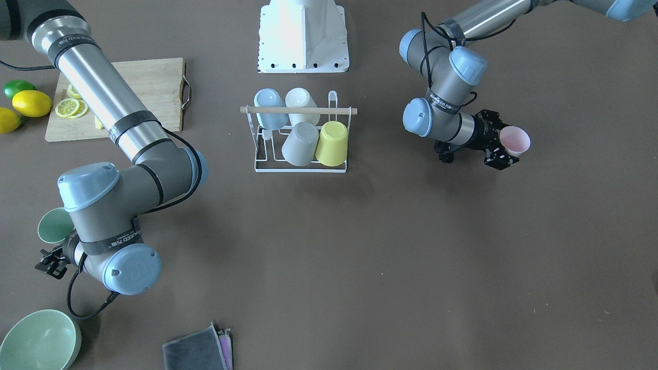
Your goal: Place cup on cup holder
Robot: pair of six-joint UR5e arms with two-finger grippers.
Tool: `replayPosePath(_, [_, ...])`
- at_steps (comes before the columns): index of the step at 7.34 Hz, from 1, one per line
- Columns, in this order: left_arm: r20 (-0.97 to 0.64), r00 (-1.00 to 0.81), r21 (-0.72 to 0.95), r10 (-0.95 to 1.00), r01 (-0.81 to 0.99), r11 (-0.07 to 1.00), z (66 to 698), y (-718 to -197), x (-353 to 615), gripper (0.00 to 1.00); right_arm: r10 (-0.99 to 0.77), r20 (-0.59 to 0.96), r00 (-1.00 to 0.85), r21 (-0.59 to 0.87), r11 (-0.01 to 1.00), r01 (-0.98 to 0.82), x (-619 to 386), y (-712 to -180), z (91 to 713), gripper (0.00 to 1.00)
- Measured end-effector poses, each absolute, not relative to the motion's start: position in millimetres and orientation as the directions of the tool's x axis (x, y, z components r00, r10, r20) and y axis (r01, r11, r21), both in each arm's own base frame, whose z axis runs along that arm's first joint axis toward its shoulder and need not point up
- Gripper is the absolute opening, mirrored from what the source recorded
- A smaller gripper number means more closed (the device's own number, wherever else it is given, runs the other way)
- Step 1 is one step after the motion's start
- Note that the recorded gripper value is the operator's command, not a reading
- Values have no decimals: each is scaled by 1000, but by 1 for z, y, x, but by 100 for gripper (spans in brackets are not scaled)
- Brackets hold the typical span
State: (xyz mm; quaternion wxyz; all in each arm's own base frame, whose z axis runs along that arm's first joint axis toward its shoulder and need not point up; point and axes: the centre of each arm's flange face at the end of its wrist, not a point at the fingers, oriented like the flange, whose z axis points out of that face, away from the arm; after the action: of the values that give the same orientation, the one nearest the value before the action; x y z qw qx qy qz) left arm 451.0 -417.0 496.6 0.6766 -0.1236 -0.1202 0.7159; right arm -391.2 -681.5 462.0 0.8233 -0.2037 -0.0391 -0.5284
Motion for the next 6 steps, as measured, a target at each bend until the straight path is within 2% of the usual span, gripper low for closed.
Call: replayPosePath(6, [-13,-53,-335,999,-941,-54,500,-418,450,98,-863,302,406,-293,321,901,-400,-676,485,100])
